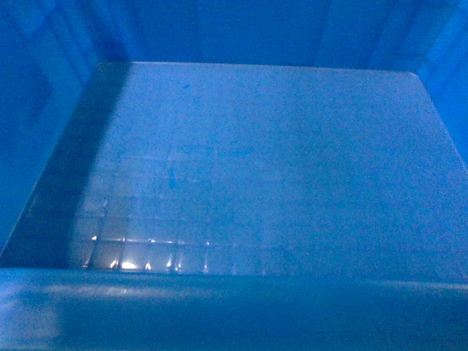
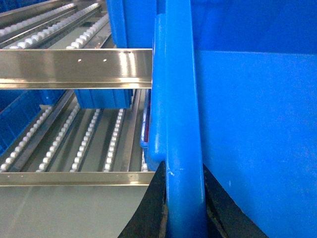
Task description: Place box next to blue box on left shelf
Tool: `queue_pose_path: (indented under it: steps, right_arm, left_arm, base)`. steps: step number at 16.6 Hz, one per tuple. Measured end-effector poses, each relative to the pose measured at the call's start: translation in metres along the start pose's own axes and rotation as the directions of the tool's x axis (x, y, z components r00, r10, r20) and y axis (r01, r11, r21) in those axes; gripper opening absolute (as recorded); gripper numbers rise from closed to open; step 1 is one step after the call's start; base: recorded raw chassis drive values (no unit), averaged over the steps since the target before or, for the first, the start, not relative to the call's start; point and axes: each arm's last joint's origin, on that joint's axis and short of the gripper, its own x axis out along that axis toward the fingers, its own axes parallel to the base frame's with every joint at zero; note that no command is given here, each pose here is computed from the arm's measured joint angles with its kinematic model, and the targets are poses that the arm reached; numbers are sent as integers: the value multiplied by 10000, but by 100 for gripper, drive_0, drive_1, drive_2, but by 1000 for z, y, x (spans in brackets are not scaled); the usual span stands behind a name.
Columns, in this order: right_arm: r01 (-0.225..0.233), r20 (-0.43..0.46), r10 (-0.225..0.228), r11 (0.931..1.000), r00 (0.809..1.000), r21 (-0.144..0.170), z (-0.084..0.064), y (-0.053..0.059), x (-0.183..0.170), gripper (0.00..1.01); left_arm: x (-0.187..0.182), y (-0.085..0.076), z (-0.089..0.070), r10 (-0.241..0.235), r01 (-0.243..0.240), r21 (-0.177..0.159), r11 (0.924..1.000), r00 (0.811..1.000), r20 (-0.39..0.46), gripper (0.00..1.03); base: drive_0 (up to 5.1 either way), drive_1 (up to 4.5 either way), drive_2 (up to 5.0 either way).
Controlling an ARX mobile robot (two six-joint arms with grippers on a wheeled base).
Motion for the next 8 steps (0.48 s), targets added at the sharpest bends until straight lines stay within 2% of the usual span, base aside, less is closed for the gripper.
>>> queue_pose_path:
  steps: [8]
  right_arm:
    - [-1, 11, 1, 10000, 10000, -2, 0, 0, 0, 9]
  left_arm:
    - [0, 0, 0, 0, 0, -1, 10000, 10000, 4, 8]
  base:
    - [-510, 231, 231]
